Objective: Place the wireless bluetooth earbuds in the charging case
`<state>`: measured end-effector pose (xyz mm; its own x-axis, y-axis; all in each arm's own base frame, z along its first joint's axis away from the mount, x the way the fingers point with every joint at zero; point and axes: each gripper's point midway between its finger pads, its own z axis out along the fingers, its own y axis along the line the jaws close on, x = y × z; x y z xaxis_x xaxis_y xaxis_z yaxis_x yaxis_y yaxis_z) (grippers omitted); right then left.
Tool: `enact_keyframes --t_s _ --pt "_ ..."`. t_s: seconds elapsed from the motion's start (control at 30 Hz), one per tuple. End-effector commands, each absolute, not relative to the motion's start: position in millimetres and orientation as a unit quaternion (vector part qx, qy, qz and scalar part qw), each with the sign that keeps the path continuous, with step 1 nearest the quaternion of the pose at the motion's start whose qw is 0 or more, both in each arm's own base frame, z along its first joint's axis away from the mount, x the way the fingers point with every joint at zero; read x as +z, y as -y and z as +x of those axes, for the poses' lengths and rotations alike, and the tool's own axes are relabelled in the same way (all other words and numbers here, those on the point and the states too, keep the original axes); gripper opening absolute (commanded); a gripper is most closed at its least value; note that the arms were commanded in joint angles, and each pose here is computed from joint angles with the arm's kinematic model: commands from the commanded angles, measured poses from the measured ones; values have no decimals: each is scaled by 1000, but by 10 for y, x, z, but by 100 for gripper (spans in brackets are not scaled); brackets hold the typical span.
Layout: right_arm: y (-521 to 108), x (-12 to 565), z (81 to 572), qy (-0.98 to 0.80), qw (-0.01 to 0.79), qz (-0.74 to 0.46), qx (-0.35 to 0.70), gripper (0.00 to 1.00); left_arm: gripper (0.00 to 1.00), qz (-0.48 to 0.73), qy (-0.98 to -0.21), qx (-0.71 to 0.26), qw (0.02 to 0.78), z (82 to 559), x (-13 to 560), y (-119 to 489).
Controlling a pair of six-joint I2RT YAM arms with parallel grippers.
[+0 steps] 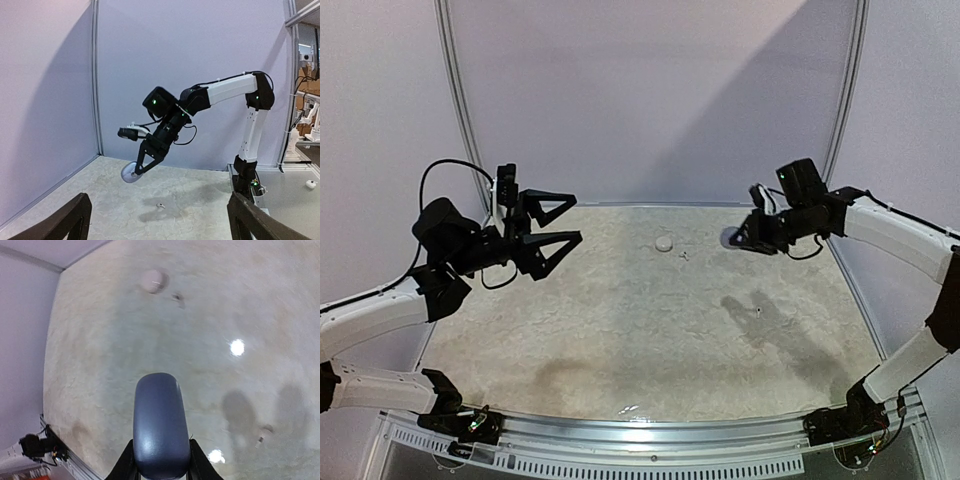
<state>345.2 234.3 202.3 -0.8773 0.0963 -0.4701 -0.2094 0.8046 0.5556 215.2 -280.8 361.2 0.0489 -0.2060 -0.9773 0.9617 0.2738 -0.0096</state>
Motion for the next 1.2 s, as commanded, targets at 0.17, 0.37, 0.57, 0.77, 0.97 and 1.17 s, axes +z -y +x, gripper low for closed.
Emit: enact_keyframes --t_s 0.17,0.37,0.57,0.77,0.97,1.17 --pt "-1500 1168 3612 -931 95 125 331 0 97 372 -535 -444 616 2220 3465 2759" --pt "-1375 899 3876 -920 67 144 359 0 97 367 -553 -435 609 2318 3396 2756" --pt "-1279 608 3971 -919 25 166 358 0 97 363 -560 -429 609 2424 3383 2754" --pt "-1220 511 4034 -911 5 176 372 1 97 357 -566 -426 609 2520 3352 2750" --pt "-1192 457 3996 -910 -32 196 364 16 97 353 -568 -420 613 2599 3352 2716" --pt "-1153 381 3893 -913 -75 214 340 19 97 347 -566 -417 620 2658 3362 2676"
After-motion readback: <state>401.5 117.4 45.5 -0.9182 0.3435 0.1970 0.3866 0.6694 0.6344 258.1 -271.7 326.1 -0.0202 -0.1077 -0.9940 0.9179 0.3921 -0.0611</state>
